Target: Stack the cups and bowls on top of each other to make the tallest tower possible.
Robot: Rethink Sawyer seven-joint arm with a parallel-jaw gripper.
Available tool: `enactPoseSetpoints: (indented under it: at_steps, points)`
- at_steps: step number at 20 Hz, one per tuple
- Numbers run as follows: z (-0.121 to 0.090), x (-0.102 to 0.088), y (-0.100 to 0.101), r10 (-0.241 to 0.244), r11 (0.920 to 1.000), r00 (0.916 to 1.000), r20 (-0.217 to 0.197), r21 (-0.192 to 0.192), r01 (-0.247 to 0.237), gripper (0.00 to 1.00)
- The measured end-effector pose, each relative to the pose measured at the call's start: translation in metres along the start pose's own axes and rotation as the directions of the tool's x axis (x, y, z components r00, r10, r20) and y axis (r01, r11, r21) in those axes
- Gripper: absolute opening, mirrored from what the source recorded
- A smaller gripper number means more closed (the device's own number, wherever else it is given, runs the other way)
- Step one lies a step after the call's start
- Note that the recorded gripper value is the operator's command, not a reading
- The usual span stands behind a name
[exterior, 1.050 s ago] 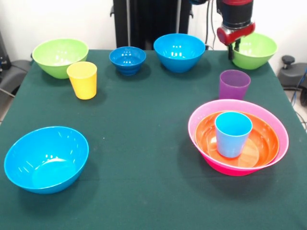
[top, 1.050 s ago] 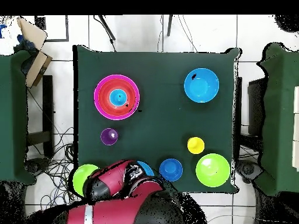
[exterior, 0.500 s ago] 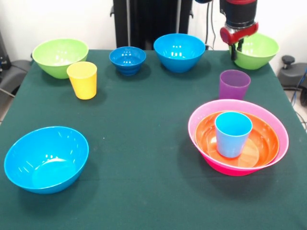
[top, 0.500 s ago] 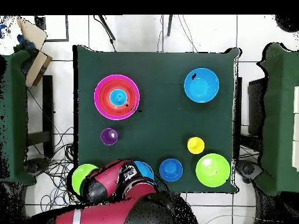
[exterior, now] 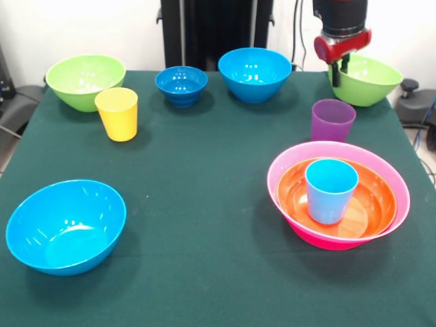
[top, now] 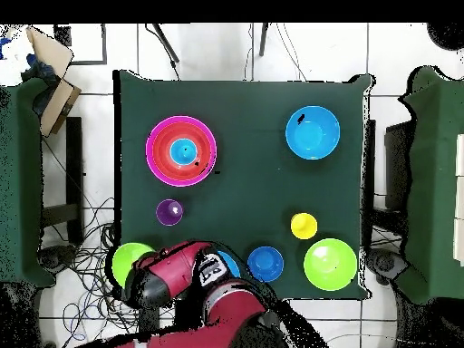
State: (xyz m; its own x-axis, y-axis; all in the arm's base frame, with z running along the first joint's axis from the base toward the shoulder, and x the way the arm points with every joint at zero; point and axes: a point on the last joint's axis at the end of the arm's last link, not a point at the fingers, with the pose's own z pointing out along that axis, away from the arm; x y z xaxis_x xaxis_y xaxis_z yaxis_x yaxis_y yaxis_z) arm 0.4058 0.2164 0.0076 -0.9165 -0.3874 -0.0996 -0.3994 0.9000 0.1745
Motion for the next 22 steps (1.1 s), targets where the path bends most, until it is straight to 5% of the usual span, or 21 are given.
enactPoseSetpoints:
  at_steps: [5,11,22]
  points:
    - [-0.035,-0.038,-0.037,0.077,0.9970,0.9949,0.064,-0.006,-0.077,0.00]
    - [-0.062,-0.059,-0.068,0.154,0.9879,0.9854,0.073,-0.031,-0.152,0.00]
    - [-0.084,-0.077,-0.068,0.176,0.9814,0.9841,0.021,-0.082,-0.174,0.00]
